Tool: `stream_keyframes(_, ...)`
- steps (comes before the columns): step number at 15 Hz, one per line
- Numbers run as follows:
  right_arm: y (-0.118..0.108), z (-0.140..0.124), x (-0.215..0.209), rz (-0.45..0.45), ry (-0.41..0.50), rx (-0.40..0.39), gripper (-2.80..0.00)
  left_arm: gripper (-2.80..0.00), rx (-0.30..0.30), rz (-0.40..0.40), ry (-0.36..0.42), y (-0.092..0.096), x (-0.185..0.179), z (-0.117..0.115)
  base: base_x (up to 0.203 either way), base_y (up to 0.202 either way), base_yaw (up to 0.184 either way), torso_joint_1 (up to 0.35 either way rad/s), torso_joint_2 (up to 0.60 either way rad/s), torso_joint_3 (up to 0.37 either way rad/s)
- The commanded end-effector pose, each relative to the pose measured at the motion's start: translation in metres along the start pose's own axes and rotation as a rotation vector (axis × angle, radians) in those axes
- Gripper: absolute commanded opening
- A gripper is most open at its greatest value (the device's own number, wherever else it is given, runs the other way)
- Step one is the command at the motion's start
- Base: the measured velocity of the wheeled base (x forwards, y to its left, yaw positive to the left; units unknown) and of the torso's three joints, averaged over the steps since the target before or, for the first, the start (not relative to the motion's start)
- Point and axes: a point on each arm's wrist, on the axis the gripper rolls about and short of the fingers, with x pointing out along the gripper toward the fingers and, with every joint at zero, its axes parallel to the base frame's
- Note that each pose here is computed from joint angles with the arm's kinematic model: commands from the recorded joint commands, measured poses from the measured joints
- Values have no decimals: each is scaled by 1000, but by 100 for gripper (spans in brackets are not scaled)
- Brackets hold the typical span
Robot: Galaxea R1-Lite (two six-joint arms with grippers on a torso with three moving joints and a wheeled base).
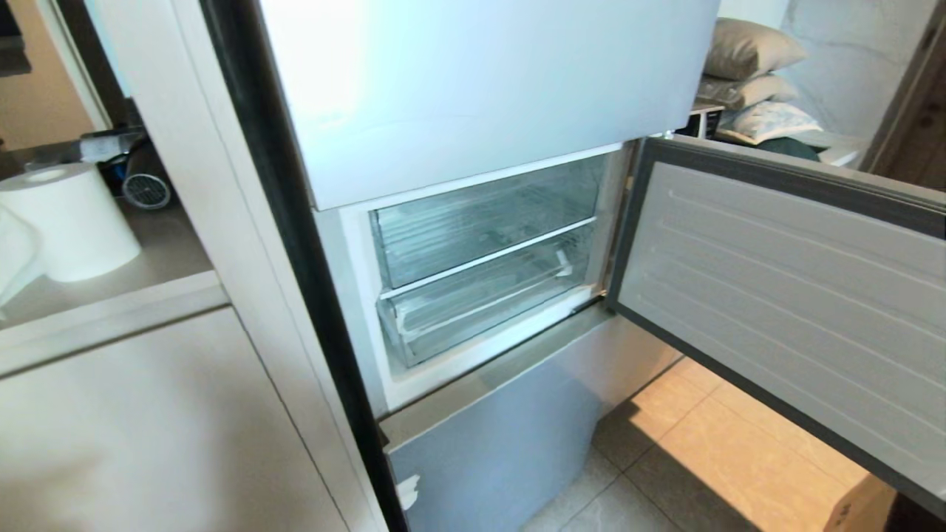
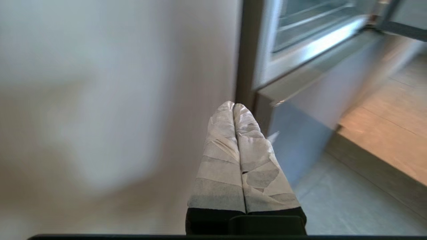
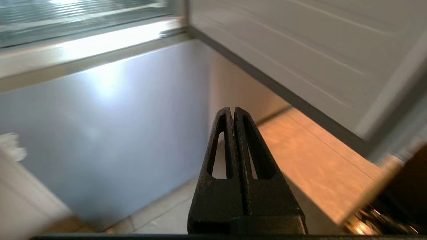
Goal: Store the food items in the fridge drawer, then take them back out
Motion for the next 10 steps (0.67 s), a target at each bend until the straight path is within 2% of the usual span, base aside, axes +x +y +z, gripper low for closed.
stream_keyframes(1, 0, 0, 0, 0, 1, 0, -280, -280, 0, 0, 0, 0, 0, 0, -1, 5, -164, -2, 2, 11)
stream_keyframes(3, 0, 0, 0, 3, -1, -14, -280, -280, 0, 0, 0, 0, 0, 0, -2, 4, -120, 3, 0, 4)
stream_keyframes(6, 0, 4, 7, 2, 63, -1, -280, -280, 0, 0, 0, 0, 0, 0, 0, 0, 0, 0, 0, 0)
stream_keyframes(7, 0, 14, 11, -1, 15, 18, -280, -280, 0, 0, 0, 0, 0, 0, 0, 0, 0, 0, 0, 0)
stream_keyframes(9, -1, 47, 22, -45, -81, 129, -280, -280, 0, 0, 0, 0, 0, 0, 0, 0, 0, 0, 0, 0)
stream_keyframes(10, -2, 70, 29, -116, -117, 221, -280, -280, 0, 0, 0, 0, 0, 0, 0, 0, 0, 0, 0, 0)
